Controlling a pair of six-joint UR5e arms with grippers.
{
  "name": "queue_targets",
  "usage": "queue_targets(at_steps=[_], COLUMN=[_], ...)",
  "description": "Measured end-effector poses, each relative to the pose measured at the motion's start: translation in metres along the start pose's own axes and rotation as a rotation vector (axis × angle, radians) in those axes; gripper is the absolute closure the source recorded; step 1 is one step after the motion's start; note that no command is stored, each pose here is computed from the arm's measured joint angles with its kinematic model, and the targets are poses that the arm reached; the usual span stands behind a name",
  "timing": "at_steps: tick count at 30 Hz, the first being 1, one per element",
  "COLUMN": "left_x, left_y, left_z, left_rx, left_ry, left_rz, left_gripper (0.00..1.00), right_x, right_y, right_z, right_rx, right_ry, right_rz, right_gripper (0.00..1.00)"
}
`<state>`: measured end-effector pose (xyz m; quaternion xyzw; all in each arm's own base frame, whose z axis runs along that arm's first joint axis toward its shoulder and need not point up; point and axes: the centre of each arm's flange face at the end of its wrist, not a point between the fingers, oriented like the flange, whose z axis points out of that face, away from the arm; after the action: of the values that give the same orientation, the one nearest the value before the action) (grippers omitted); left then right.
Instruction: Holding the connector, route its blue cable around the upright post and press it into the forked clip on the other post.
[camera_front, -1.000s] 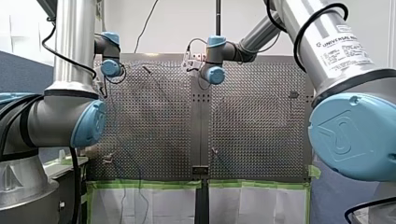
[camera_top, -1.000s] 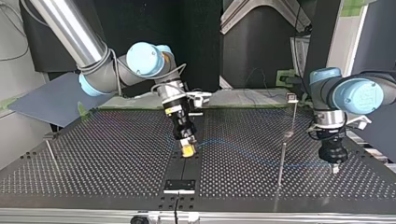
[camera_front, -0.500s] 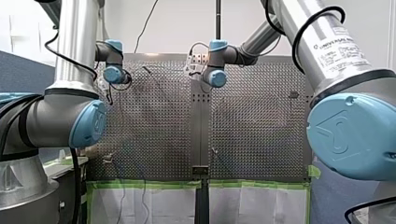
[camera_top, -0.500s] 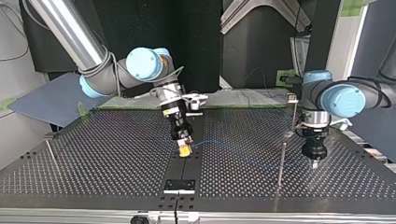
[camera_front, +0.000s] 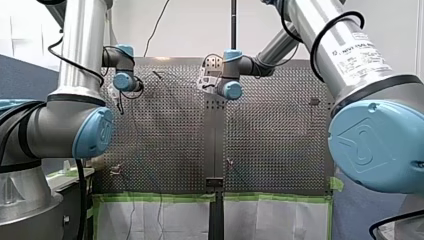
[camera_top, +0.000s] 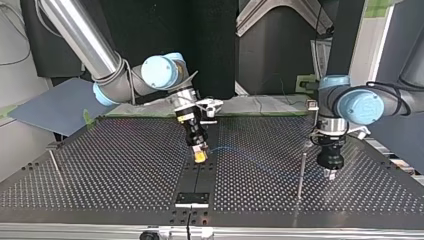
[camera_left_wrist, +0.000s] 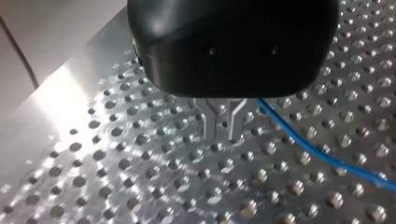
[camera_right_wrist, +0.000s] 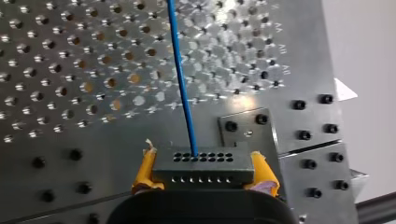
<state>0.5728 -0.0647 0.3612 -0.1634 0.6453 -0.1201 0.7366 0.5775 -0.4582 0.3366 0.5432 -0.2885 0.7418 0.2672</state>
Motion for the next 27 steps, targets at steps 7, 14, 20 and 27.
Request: queue_targets(at_steps=[7,14,20,27], left_x=[0.007,0.020,0.043,0.047], left_y=[-0.008,-0.012,-0.011,-0.011], left_z=[-0.003,-0.002,0.000,0.000], left_rx=[0.013,0.037,0.034,0.032], left_ry=[-0.016,0.001,0.044,0.051], left_rz=[-0.014,-0.052,-0.062,-0.066], left_gripper=[0.43,0.32,0.29,0.29], right_x=[-0.020,-0.052,-0.079,-0.111], right_y=[0.003,0.009,0.016,0.026], right_z=[-0.004,-0.012,-0.014,-0.019], right_rx=[-0.009,-0.028,-0.041,-0.072], right_ry=[-0.059,-0.146,-0.184,-0.229], right_rz=[0.000,-0.008,-0.008,-0.010], right_gripper=[1.00,1.00,1.00,1.00])
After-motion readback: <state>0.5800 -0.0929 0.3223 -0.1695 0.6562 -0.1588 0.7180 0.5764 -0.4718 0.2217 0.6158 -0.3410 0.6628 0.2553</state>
